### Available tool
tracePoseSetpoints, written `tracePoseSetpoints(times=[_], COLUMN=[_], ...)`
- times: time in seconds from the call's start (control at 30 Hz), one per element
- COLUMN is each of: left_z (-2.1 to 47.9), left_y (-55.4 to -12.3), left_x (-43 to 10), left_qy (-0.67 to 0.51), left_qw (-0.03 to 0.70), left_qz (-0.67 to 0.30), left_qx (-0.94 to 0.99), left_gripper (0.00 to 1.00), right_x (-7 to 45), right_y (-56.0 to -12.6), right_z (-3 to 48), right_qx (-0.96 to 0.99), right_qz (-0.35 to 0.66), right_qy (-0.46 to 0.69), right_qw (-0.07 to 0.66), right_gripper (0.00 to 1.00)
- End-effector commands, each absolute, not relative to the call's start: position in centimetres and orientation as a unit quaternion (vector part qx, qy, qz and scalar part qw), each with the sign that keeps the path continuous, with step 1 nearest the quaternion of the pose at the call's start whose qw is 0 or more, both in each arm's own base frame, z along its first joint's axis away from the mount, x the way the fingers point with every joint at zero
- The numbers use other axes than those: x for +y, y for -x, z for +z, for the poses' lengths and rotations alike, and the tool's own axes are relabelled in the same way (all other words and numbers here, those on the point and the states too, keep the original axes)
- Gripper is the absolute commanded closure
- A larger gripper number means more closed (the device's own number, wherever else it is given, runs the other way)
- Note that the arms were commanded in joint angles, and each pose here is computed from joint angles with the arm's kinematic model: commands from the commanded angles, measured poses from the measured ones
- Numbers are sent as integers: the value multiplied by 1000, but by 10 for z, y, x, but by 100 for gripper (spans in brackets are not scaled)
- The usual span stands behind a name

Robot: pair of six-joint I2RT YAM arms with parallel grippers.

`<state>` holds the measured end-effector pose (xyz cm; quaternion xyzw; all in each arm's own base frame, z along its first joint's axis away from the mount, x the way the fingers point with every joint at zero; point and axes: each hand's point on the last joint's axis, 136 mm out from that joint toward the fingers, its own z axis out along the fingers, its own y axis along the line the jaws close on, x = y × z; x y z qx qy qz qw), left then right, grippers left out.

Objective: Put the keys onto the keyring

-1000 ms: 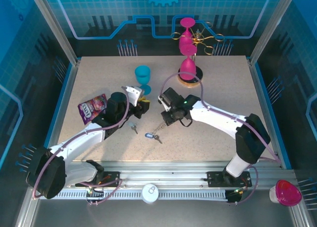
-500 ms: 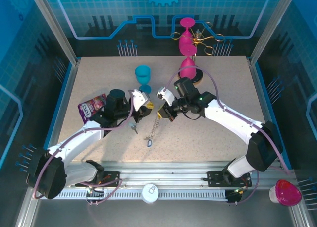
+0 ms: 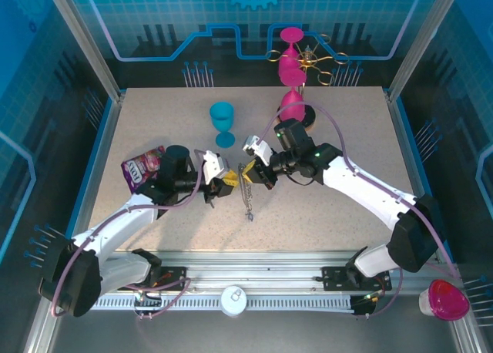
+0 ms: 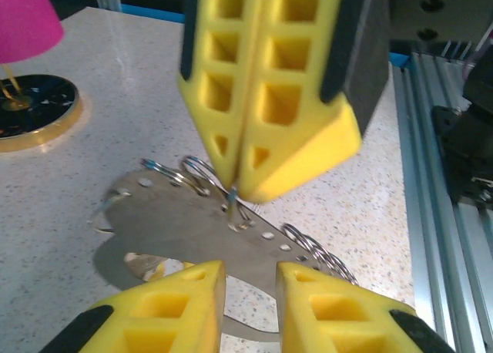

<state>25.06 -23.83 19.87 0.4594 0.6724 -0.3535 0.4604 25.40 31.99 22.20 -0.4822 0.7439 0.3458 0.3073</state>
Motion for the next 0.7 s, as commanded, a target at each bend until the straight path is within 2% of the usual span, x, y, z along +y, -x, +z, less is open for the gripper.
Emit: tracePoseSetpoints(times=[0.0,0.67], left_z=[206,197], left_y=[-240,-245], left_x=[-242,-247], left_qy=[-484,-499], left_qw=[474,487], left_qz=[-371,-357], left_qx=[635,621], left_gripper=[75,76], right_x=[323,339], right_y=[-250,-237], right_z=[238,223], right_qx=[713,700], right_qz=[354,368], right_qy=[505,535], right_qw=[334,297], right_gripper=[100,100])
